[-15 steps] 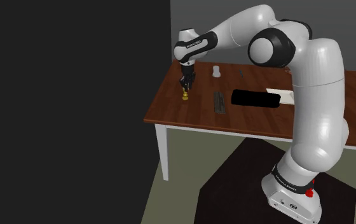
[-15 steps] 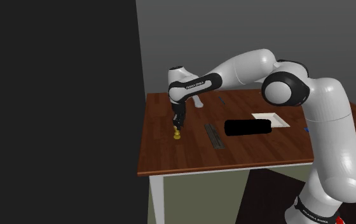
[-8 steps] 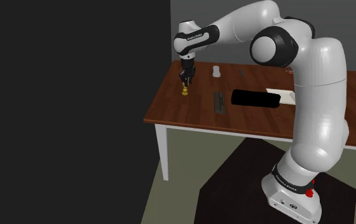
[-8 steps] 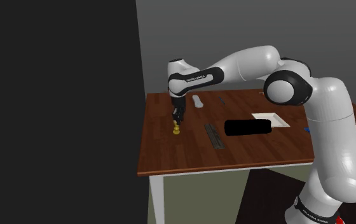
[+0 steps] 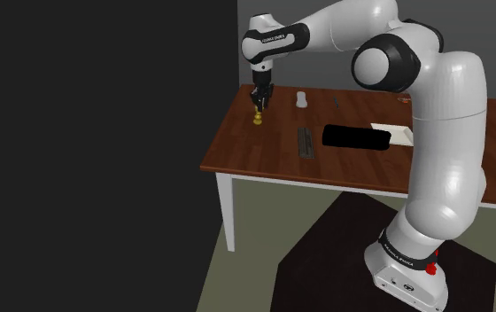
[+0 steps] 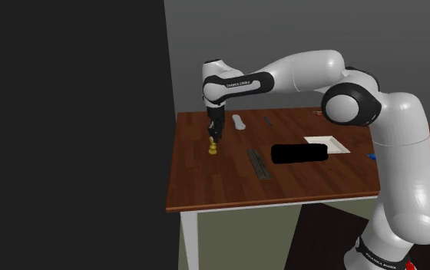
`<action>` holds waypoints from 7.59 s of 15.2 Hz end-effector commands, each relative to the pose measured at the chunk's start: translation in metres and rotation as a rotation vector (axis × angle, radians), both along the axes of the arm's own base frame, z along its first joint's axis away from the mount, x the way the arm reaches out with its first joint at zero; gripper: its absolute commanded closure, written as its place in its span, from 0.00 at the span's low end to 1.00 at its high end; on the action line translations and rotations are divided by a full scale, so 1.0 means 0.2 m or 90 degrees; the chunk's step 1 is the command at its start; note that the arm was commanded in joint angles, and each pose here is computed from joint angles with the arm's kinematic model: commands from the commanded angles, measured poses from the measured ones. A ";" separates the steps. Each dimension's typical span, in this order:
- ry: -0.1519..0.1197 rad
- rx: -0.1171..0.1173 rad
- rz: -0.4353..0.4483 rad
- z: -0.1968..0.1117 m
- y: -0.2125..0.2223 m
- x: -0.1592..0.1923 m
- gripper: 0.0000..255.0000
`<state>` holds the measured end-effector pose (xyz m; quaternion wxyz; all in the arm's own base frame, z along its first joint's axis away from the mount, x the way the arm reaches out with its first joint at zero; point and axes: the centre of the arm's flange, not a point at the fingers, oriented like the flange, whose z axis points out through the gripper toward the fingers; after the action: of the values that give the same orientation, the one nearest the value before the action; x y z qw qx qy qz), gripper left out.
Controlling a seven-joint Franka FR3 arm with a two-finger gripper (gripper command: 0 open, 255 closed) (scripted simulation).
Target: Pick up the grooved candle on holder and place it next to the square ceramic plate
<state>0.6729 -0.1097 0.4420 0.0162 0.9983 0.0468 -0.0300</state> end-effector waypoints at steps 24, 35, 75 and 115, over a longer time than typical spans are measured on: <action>0.000 0.000 0.000 0.52 -0.19 -0.18 1.00; 0.000 0.000 0.000 0.53 -0.71 -0.68 1.00; 0.000 0.000 0.000 0.12 -1.91 -1.82 1.00; 0.000 0.000 0.000 -0.14 -1.90 -1.80 0.00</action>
<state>0.3126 -0.4894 0.4124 0.0164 0.9983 0.0468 -0.0301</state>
